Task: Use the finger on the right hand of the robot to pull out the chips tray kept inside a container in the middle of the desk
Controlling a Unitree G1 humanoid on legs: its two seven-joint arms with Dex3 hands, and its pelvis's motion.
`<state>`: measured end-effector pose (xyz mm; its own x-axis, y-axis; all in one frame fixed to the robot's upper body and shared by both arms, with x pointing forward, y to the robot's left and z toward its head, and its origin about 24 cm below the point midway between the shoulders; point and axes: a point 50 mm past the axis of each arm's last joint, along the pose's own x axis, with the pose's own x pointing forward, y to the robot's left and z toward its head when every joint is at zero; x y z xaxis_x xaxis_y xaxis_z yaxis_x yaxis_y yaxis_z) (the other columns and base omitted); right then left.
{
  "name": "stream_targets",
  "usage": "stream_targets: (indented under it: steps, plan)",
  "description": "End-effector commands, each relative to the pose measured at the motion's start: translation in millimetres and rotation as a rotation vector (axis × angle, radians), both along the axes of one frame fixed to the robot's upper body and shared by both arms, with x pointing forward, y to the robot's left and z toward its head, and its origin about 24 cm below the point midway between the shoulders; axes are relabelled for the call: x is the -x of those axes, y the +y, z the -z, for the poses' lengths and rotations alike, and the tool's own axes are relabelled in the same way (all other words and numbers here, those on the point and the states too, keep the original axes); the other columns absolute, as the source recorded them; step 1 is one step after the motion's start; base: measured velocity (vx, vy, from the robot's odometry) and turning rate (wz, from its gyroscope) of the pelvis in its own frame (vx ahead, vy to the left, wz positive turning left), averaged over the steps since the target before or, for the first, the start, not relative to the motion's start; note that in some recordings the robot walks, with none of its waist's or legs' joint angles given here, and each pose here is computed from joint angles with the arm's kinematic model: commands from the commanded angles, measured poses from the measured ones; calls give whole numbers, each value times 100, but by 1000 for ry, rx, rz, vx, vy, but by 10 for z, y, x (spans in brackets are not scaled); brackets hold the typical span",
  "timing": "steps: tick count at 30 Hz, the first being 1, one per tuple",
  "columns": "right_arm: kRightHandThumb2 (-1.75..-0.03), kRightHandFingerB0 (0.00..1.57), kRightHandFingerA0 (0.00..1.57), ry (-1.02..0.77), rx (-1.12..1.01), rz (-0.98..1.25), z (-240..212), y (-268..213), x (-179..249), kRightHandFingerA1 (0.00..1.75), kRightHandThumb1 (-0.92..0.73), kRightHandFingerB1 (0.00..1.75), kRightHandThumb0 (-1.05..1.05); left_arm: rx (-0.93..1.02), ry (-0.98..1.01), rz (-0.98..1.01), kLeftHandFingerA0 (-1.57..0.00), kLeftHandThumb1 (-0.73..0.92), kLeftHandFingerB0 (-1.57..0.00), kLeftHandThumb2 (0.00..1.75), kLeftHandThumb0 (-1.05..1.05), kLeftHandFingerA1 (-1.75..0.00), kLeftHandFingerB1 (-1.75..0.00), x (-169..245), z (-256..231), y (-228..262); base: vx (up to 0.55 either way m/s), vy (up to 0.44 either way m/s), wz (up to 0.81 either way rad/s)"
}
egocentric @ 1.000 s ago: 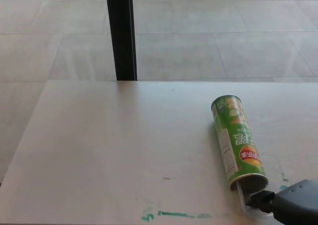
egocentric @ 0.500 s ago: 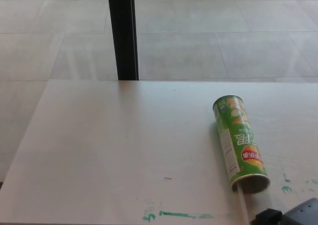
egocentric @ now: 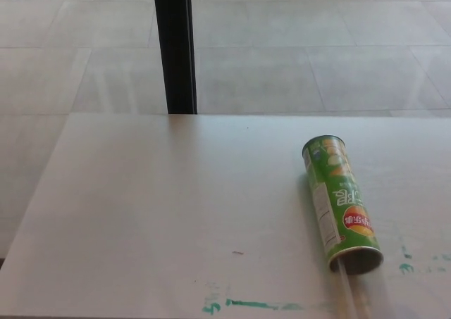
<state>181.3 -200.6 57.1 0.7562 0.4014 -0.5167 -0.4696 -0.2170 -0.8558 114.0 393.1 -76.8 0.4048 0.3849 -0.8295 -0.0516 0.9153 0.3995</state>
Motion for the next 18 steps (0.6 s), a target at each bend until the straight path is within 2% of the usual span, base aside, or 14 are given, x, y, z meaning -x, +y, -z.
stream_targets:
  steps: [1, 5, 8, 10, 11, 12, 13, 15, 16, 17, 18]
  plan:
    - [-55, 38, 90, 52, -1, -18, 90, 17, 87, 125, -50, 37, -16, -23, 10, -2, -58, 74, -59, 62, -47, -63, -57, 32, -44, 67, 0, 0, 0]
    - [-55, 38, 92, 51, 7, -29, 114, 29, 117, 121, -50, 37, -18, -9, 1, -18, -55, 74, -60, 62, -46, -62, -60, 33, -42, 65, 0, 0, 0]
    - [-56, 34, 90, 53, 5, -15, 111, 21, 112, 124, -52, 36, -16, -21, 9, -13, -57, 74, -60, 62, -47, -63, -58, 36, -34, 59, 0, 0, 0]
    - [-55, 25, 90, 51, 8, 4, 86, 8, 87, 120, -51, 34, -15, -19, 11, -5, -58, 73, -62, 62, -47, -66, -62, 43, -29, 54, 0, 0, 0]
    - [-85, 7, 97, 38, 10, 10, 61, -1, 70, 105, -34, 49, -12, -27, 15, -2, -60, 73, -66, 61, -47, -67, -66, 47, -25, 52, 0, 0, 0]
    - [-54, 0, 97, -11, -4, 18, -3, -3, 24, 108, -45, 29, -13, -25, 11, -4, -60, 74, -62, 62, -47, -67, -63, 45, -26, 52, 0, 0, 0]
    - [-54, 0, 96, -24, -17, 40, -34, -6, 3, 104, -44, 15, -12, -25, 15, -5, -59, 74, -61, 62, -48, -64, -59, 48, -21, 48, 0, 0, 0]
    - [-53, 0, 98, -73, -48, 47, -80, -5, -26, 104, -43, 13, -10, -23, 18, -8, -59, 74, -59, 62, -47, -65, -58, 51, -17, 46, 0, 0, 0]
    - [-55, 0, 96, -93, -53, 59, -120, -9, -49, 108, -45, 2, -8, -21, 17, -13, -59, 73, -59, 62, -47, -65, -57, 58, -12, 43, 0, 0, 0]
    - [-55, 0, 94, -101, -69, 76, -160, -11, -66, 111, -46, 0, -6, -20, 14, -11, -59, 73, -58, 62, -47, -66, -56, 60, -12, 42, 0, 0, 0]
    - [-67, 0, 96, -141, -83, 91, -220, -18, -95, 106, -42, 4, -9, -13, 11, -24, -59, 73, -58, 62, -47, -68, -57, 67, -9, 42, 0, 0, 0]
